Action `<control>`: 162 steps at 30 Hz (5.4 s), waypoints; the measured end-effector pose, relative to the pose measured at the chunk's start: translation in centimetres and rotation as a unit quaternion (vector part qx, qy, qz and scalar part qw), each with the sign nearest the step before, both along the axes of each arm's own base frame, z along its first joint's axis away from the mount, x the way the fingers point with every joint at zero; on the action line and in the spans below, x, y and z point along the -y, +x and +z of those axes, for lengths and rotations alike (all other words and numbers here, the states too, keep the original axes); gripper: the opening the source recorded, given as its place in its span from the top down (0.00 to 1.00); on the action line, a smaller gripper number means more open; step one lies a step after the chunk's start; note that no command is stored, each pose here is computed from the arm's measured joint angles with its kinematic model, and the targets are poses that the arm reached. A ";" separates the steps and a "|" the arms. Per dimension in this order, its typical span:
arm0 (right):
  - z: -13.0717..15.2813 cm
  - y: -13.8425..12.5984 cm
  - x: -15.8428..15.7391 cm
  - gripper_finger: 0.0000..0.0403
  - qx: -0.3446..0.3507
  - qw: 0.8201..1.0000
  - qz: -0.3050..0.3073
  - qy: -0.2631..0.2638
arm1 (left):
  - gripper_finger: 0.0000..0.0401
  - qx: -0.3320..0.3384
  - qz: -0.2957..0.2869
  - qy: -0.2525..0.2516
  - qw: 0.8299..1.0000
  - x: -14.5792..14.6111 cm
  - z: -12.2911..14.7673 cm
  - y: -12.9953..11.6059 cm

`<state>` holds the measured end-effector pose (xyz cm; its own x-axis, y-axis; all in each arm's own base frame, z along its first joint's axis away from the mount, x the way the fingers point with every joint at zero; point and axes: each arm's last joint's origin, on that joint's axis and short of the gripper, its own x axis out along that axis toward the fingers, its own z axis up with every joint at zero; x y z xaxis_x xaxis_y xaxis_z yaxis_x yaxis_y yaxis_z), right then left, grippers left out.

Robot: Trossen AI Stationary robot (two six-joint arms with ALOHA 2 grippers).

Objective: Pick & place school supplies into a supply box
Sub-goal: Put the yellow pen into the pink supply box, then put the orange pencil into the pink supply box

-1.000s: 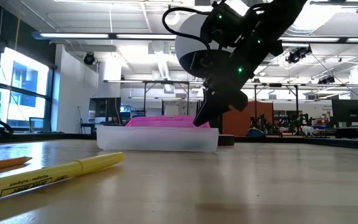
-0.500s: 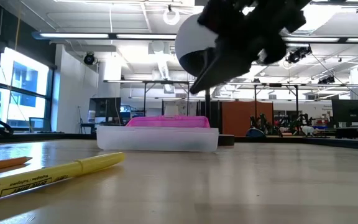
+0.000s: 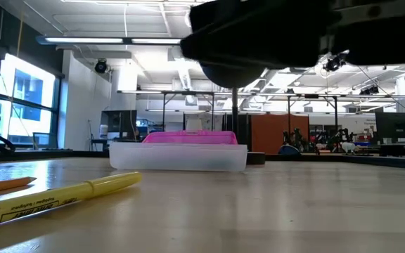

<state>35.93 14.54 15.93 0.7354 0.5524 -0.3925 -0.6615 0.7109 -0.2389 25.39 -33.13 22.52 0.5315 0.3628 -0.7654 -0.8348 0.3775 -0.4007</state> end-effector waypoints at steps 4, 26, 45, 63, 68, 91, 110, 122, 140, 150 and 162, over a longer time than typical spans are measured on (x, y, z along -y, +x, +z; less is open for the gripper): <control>0.2 1.8 0.0 0.77 0.001 0.999 0.019 0.027 | 0.85 0.001 0.000 -0.001 1.000 0.0 0.0 0.0; -3.8 10.5 1.7 0.75 0.004 0.984 0.175 0.015 | 0.85 -0.041 0.064 0.070 0.995 -2.4 0.9 -1.3; -6.7 12.6 4.8 0.76 -0.060 0.975 0.209 -0.053 | 0.85 -0.055 0.069 0.062 0.994 -2.6 1.1 -1.3; -11.9 12.4 6.2 0.93 -0.129 0.965 0.226 0.017 | 0.85 -0.051 0.078 0.056 0.994 -2.6 1.1 -1.3; -9.0 12.5 6.1 0.93 -0.131 0.972 0.195 0.015 | 0.85 -0.052 0.078 0.056 0.994 -2.6 1.1 -1.3; 1.9 7.6 16.2 0.91 -0.190 0.937 -0.190 -0.223 | 0.85 -0.046 0.078 0.056 0.994 -2.6 1.1 -1.2; 2.1 4.4 18.5 0.90 -0.148 0.918 -0.342 -0.137 | 0.85 -0.037 0.077 0.060 0.995 -2.6 1.1 -1.2; 1.8 3.4 18.9 0.81 -0.199 0.881 -0.413 -0.121 | 0.85 -0.022 0.076 0.062 0.995 -2.5 1.1 -1.1; 9.1 1.0 10.3 0.82 -0.138 0.980 -0.140 -0.013 | 0.85 0.001 0.069 0.006 0.998 -1.5 0.9 -0.4; 8.7 -1.3 5.9 0.82 -0.212 0.976 -0.046 -0.022 | 0.85 -0.027 0.080 -0.052 0.995 0.0 -1.6 0.3; 8.5 -3.0 2.9 0.82 -0.246 0.968 0.001 -0.042 | 0.85 0.024 0.055 -0.051 0.997 0.8 -2.5 1.5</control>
<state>32.93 11.64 24.43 0.4469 0.5043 -0.7389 -0.7117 0.7008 0.0479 26.92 -33.89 20.04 0.5304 0.3430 -0.7753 -0.8474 0.2405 -0.4733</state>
